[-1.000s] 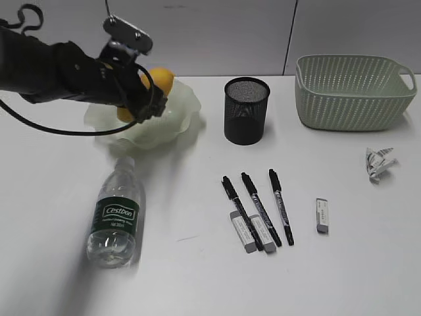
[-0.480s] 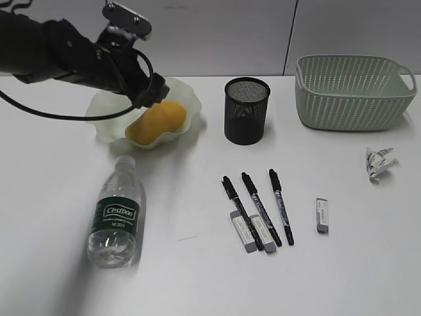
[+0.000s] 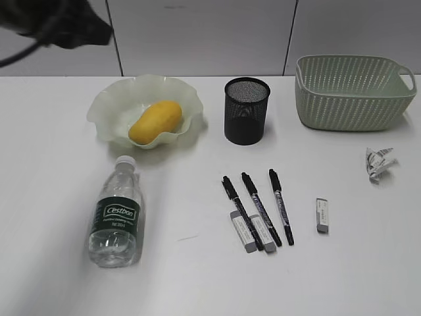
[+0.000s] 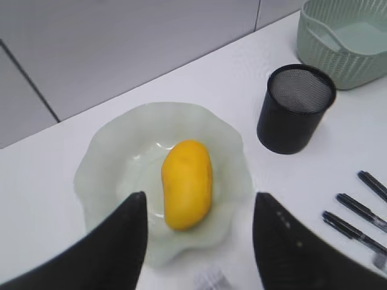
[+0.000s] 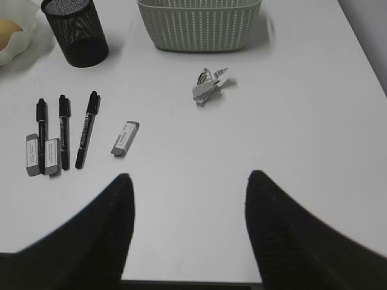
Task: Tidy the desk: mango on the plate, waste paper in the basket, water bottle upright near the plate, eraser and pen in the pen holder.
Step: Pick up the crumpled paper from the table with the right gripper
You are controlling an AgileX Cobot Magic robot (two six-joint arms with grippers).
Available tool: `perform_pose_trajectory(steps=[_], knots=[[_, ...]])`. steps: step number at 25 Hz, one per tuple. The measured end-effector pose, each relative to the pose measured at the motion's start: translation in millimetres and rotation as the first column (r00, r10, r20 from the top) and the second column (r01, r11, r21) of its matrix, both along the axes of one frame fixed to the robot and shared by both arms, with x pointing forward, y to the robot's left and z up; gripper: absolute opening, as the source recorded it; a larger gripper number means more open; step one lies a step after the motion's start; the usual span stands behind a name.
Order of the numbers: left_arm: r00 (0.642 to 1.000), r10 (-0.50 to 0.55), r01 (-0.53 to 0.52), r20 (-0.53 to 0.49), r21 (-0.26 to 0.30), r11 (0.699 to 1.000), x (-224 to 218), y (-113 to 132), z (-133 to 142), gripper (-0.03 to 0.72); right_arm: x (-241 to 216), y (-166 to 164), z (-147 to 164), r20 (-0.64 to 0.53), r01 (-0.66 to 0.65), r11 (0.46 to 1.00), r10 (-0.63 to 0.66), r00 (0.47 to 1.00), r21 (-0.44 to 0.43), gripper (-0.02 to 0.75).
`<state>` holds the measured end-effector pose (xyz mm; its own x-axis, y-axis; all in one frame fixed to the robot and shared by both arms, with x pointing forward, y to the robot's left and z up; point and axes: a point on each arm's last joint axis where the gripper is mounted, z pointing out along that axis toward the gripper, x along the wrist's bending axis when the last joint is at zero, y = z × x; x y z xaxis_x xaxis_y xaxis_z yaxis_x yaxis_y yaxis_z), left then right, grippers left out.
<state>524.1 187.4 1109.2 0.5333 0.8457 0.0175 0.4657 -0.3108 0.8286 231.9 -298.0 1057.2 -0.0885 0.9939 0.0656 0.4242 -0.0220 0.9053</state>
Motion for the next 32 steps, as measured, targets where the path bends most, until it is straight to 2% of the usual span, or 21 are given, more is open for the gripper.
perform_pose_trajectory(steps=[3,6,7,9,13,17,20,24,28,29,32], knots=[[0.999,0.002,-0.001,0.042,-0.025,1.000,-76,27,22,0.409,0,0,0,0.000,0.000,1.000,0.000,1.000,0.000,0.465],[0.992,0.051,-0.047,0.116,-0.042,0.998,-154,57,29,0.408,0,0,0,0.000,0.000,1.000,0.000,1.000,0.000,0.465],[0.988,0.082,-0.077,0.133,-0.041,0.996,-176,67,26,0.407,0,0,0,-0.001,0.000,1.000,0.000,1.000,0.000,0.465],[0.982,0.155,-0.152,0.106,-0.037,0.988,-208,83,14,0.408,0,0,0,-0.001,-0.002,1.000,0.002,1.000,0.003,0.465],[0.953,0.293,-0.291,0.078,-0.039,0.956,-255,109,-14,0.408,0,1,0,-0.001,-0.006,1.000,0.006,1.000,0.001,0.465],[0.931,0.355,-0.344,0.087,-0.119,0.931,-276,118,-31,0.407,11,4,6,-0.025,-0.039,0.999,0.038,0.999,-0.020,0.465],[0.926,0.369,-0.357,0.086,-0.124,0.926,-283,122,-40,0.406,40,9,15,-0.071,-0.070,0.997,0.068,0.995,-0.031,0.465],[0.923,0.373,-0.360,0.096,-0.131,0.924,-289,124,-45,0.405,108,15,11,-0.175,-0.067,0.997,0.059,0.983,-0.043,0.465],[0.920,0.375,-0.358,0.112,-0.145,0.922,-292,125,-45,0.405,196,22,-21,-0.337,-0.005,1.000,0.004,0.942,-0.001,0.485],[0.920,0.375,-0.359,0.111,-0.146,0.922,-292,125,-45,0.405,219,24,-37,-0.411,0.012,1.000,-0.011,0.912,-0.002,0.505],[0.920,0.375,-0.359,0.111,-0.146,0.922,-292,125,-45,0.405,271,25,-72,-0.538,0.083,0.996,-0.081,0.839,-0.021,0.569]])
